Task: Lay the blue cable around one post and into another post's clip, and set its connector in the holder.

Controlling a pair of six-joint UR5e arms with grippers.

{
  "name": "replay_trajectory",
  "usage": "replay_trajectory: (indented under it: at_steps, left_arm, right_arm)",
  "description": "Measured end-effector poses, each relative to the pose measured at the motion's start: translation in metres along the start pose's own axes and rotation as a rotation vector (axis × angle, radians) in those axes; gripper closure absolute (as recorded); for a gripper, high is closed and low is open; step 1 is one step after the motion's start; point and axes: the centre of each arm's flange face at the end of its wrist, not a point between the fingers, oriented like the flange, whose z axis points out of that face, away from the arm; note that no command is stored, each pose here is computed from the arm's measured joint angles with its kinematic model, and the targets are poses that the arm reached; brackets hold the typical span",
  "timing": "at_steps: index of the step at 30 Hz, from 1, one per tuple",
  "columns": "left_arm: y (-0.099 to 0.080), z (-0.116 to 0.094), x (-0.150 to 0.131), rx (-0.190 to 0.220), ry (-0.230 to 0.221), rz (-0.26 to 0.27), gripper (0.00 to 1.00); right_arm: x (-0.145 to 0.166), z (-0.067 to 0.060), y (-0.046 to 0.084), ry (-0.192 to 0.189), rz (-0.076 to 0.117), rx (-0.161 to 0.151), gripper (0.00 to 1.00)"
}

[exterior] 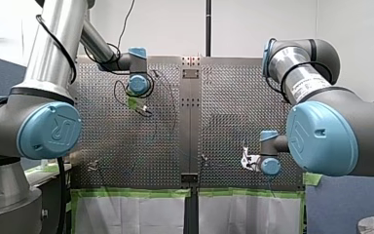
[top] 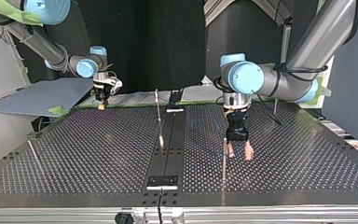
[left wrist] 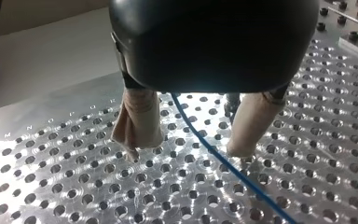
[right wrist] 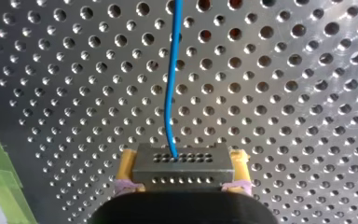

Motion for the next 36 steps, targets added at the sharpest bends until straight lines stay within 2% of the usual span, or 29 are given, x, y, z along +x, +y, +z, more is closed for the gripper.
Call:
replay_trajectory:
  at_steps: [6,10,19,28,36]
  left_arm:
    - [0.005,0.005,-0.002,-0.012,-0.01,0.029,0.0]
    - [0.013,0.012,0.004,-0.034,0.003,0.048,0.0]
    - [0.025,0.02,0.001,-0.056,-0.007,0.087,0.0]
    - [0.026,0.021,-0.001,-0.059,-0.013,0.094,0.0]
    - [0.027,0.021,-0.002,-0.061,-0.014,0.097,0.0]
  right_arm:
    - [0.0,0.0,0.001,-0.005,-0.001,-0.002,0.99]
    - [-0.001,0.0,0.004,-0.006,0.0,-0.008,0.99]
    - [0.007,0.001,0.019,-0.014,-0.01,-0.059,0.99]
    - [0.05,-0.003,0.009,-0.024,-0.031,-0.052,0.99]
    - [0.076,-0.022,0.004,-0.031,-0.034,-0.051,0.99]
